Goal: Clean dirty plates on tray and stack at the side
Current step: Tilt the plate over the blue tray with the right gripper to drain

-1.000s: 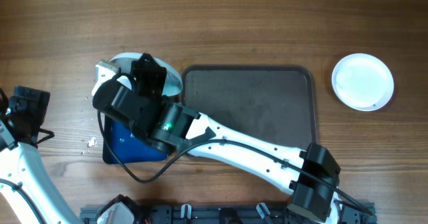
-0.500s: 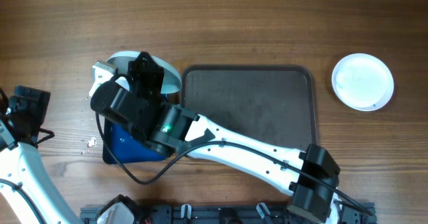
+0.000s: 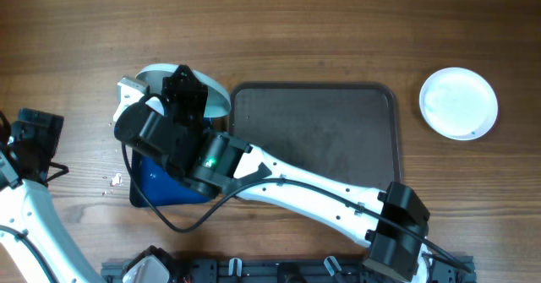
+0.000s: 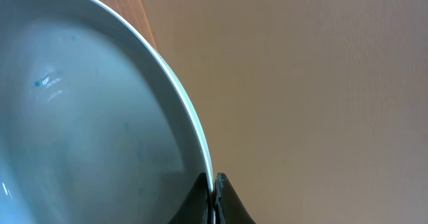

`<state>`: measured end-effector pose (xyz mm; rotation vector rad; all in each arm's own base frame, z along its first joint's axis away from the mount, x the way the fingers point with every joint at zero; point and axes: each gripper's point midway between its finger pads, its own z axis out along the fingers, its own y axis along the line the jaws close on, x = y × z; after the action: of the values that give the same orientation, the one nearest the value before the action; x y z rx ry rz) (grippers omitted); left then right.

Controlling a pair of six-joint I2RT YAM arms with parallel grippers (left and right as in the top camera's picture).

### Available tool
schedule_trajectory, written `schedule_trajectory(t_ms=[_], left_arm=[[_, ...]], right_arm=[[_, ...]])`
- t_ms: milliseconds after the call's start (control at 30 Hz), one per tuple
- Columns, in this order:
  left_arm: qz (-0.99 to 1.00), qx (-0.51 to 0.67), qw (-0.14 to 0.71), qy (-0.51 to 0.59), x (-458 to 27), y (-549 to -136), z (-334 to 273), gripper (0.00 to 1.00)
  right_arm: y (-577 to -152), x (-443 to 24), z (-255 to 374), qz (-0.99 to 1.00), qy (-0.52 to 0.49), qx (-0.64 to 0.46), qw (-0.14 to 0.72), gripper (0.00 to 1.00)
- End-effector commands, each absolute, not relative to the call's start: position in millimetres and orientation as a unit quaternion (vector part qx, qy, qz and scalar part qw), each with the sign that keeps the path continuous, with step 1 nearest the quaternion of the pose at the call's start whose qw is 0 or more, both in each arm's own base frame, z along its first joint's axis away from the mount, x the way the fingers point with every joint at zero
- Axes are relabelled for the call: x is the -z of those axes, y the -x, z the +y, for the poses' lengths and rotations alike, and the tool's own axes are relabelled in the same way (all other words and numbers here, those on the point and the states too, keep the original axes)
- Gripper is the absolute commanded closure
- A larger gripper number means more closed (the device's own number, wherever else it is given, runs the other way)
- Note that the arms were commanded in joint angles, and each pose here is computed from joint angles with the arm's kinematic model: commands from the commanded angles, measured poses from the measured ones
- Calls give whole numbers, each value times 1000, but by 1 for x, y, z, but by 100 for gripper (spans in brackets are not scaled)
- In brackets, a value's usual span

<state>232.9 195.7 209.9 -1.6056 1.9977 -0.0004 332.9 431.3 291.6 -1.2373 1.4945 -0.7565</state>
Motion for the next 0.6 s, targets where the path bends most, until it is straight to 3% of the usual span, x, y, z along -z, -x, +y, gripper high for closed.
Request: schedule_trajectory(t_ms=[0,400,567], left_arm=[[743,7,284,606,-211,-236,198,0],[744,7,282,606,-210,-235,198,0],[744,7,278,607,-209,-234,197,0]], right_arm=[[-334,-297,434,621,501,321,511,95],[-334,-296,432,634,484,311,517,96],[-334,-236,420,772,412,139,464,96]])
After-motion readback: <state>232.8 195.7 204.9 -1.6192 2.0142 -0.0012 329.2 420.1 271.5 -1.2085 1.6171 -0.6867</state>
